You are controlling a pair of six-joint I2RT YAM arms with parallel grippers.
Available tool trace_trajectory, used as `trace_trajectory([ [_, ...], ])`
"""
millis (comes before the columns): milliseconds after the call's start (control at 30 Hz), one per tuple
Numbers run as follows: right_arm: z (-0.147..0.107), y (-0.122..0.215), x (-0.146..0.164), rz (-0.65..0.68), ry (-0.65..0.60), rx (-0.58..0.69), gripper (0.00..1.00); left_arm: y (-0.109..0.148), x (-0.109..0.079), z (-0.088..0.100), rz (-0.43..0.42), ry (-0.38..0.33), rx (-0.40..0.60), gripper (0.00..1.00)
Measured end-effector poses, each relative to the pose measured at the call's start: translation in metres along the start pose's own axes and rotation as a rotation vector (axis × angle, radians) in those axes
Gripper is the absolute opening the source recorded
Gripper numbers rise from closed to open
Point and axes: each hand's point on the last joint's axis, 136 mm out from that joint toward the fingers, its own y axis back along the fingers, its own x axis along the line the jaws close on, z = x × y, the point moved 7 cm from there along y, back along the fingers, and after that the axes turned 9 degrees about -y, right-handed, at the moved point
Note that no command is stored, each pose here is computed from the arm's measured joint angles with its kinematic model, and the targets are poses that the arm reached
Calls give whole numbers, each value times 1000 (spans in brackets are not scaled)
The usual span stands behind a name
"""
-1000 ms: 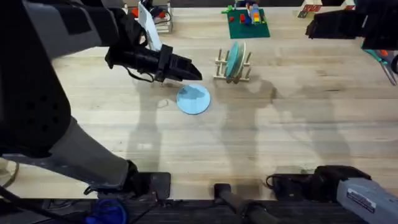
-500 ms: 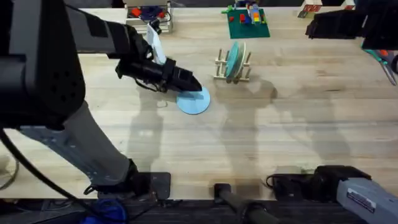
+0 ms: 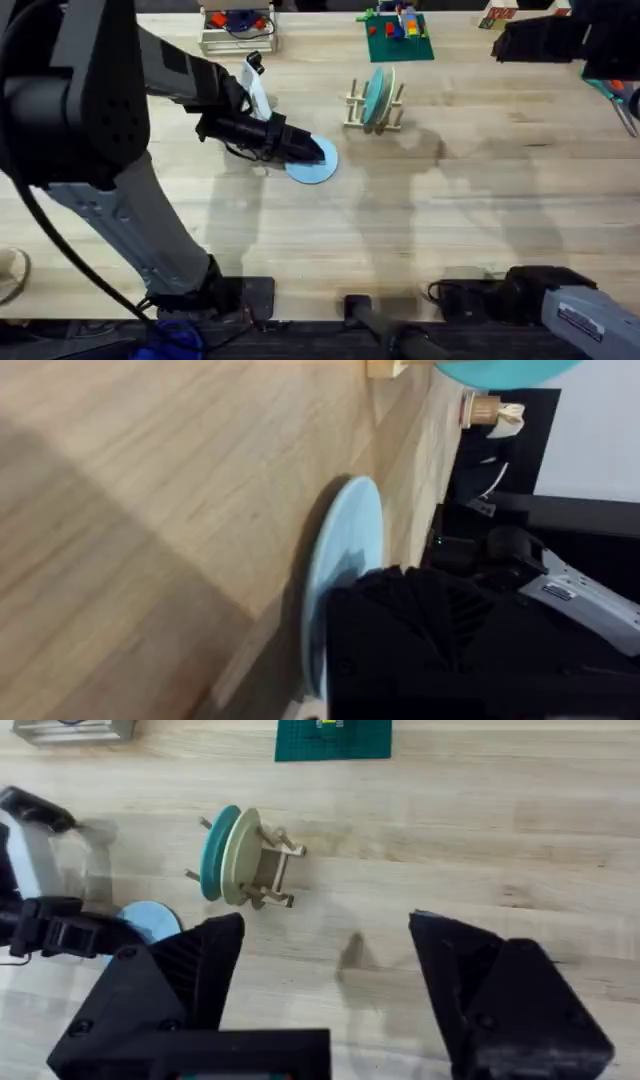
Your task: Pick up the plates from the table one by one and place each into a slot on the dish rack.
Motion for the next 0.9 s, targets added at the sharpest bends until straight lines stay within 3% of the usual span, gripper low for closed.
trace_trajectory([
  [900,0,0,0,0,0,0,995,-1,2,0,-9,-14,-3,41],
])
